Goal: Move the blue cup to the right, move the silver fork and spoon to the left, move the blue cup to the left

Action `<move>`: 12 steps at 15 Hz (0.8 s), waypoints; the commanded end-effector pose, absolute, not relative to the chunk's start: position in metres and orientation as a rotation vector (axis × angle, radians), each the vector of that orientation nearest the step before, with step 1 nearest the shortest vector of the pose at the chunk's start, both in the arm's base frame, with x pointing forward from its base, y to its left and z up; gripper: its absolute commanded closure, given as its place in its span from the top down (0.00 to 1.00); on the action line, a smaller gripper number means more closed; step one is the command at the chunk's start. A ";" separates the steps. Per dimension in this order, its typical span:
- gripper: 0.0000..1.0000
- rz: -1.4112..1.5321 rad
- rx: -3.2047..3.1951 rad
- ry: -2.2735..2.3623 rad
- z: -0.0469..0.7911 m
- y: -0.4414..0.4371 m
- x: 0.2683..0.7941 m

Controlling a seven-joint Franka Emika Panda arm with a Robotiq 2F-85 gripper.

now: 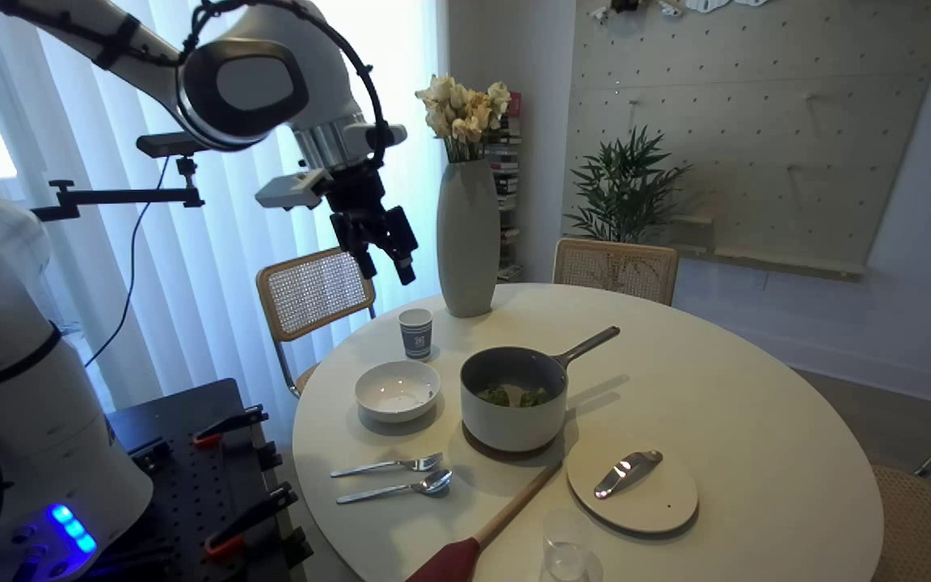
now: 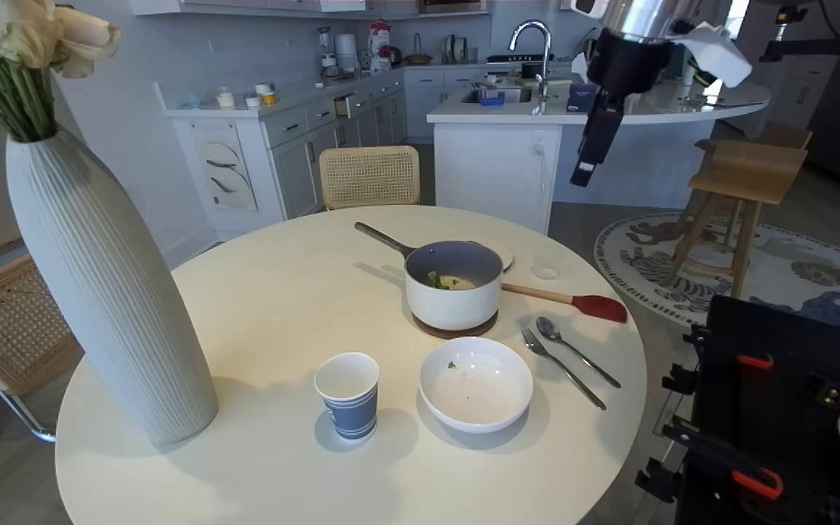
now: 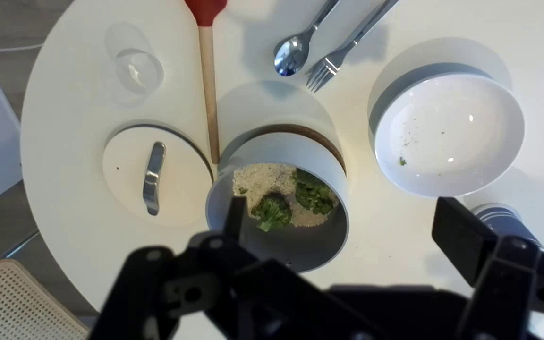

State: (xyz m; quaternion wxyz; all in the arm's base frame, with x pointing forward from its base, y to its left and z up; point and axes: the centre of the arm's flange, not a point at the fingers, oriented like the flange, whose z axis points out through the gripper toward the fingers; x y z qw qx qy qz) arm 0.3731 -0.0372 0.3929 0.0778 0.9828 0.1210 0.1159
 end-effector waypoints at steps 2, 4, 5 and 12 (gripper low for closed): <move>1.00 0.386 2.949 0.447 0.362 0.001 0.433; 1.00 0.404 2.947 0.518 0.351 0.023 0.452; 1.00 0.412 2.945 0.548 0.346 0.034 0.461; 1.00 0.463 2.942 0.631 0.311 0.096 0.524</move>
